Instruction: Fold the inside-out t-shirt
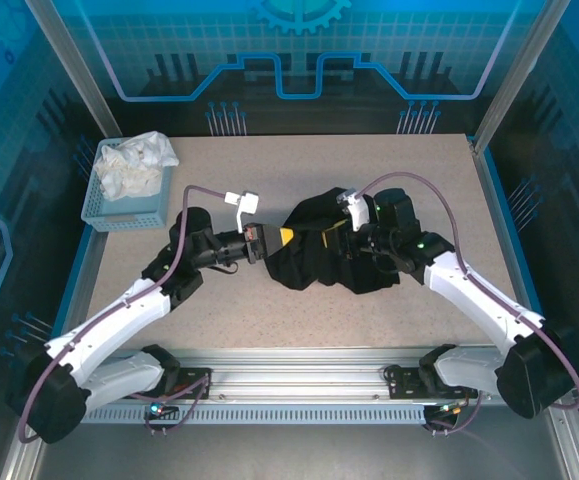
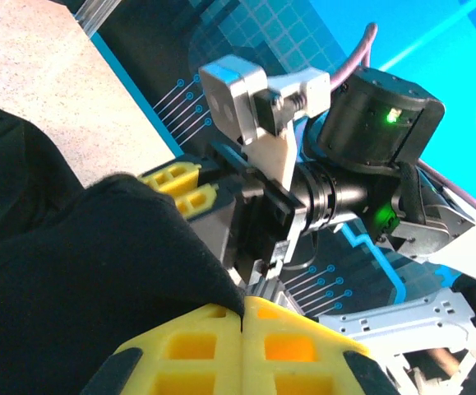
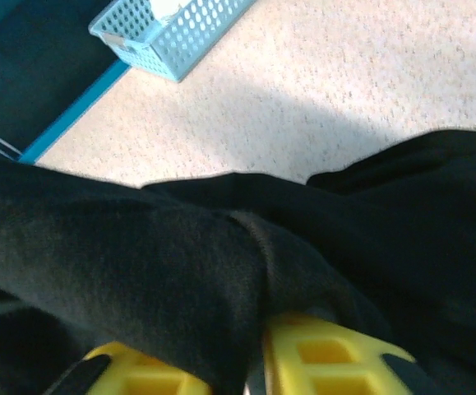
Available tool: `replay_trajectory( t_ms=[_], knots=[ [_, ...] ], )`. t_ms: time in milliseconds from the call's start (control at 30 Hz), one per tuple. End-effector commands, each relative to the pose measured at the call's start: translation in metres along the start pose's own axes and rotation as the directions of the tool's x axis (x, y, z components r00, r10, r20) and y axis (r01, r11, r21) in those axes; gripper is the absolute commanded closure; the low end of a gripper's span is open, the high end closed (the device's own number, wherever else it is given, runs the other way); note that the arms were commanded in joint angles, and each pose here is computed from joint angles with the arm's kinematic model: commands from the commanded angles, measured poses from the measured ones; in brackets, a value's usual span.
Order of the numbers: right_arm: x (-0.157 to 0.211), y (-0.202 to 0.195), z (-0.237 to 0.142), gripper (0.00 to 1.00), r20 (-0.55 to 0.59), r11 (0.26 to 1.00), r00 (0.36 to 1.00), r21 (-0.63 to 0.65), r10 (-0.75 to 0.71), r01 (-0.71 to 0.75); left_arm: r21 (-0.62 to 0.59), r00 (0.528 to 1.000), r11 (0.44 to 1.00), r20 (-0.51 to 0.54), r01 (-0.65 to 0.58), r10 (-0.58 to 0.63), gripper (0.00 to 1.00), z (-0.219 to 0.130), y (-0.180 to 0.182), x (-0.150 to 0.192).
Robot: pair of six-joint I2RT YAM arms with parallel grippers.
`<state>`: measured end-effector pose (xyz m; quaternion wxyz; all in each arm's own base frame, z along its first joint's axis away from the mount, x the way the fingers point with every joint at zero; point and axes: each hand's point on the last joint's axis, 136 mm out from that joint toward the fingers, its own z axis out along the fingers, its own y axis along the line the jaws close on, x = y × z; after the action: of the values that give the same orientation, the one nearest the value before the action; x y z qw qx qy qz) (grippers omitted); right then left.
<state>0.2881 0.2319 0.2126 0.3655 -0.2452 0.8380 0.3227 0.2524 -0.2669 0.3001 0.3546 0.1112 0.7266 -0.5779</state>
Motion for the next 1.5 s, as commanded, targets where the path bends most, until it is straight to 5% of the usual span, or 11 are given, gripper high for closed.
replay_trajectory(
  t_ms=[0, 100, 333, 600, 900, 1467],
  knots=[
    [0.006, -0.010, -0.015, 0.74, -0.062, 0.997, 0.998, 0.080, 0.005, 0.000, 0.006, 0.998, 1.000, 0.059, 0.024, -0.024, 1.00, 0.000, 0.000, -0.015],
    [0.015, -0.018, -0.032, 0.69, -0.099, 0.985, 0.995, 0.175, 0.031, -0.014, -0.032, 0.996, 0.999, 0.081, 0.036, -0.033, 1.00, 0.002, 0.007, -0.020],
    [0.030, 0.029, -0.052, 0.61, -0.057, 0.997, 0.998, 0.081, 0.003, 0.002, -0.077, 0.995, 0.996, 0.095, 0.039, -0.032, 1.00, 0.003, 0.015, -0.023],
    [0.031, 0.095, -0.008, 0.67, -0.012, 0.982, 0.999, -0.184, -0.033, 0.030, -0.081, 0.995, 0.996, 0.092, 0.041, -0.033, 1.00, 0.002, 0.015, -0.021],
    [0.048, 0.136, 0.017, 0.71, -0.014, 0.947, 0.987, -0.284, -0.163, 0.152, -0.109, 0.995, 0.994, 0.098, 0.030, -0.019, 1.00, -0.001, 0.018, -0.022],
    [0.033, 0.032, 0.050, 0.70, 0.065, 0.995, 0.998, 0.094, 0.014, -0.020, -0.065, 0.996, 0.998, 0.089, -0.009, 0.015, 1.00, -0.009, 0.003, -0.019]
  ],
)
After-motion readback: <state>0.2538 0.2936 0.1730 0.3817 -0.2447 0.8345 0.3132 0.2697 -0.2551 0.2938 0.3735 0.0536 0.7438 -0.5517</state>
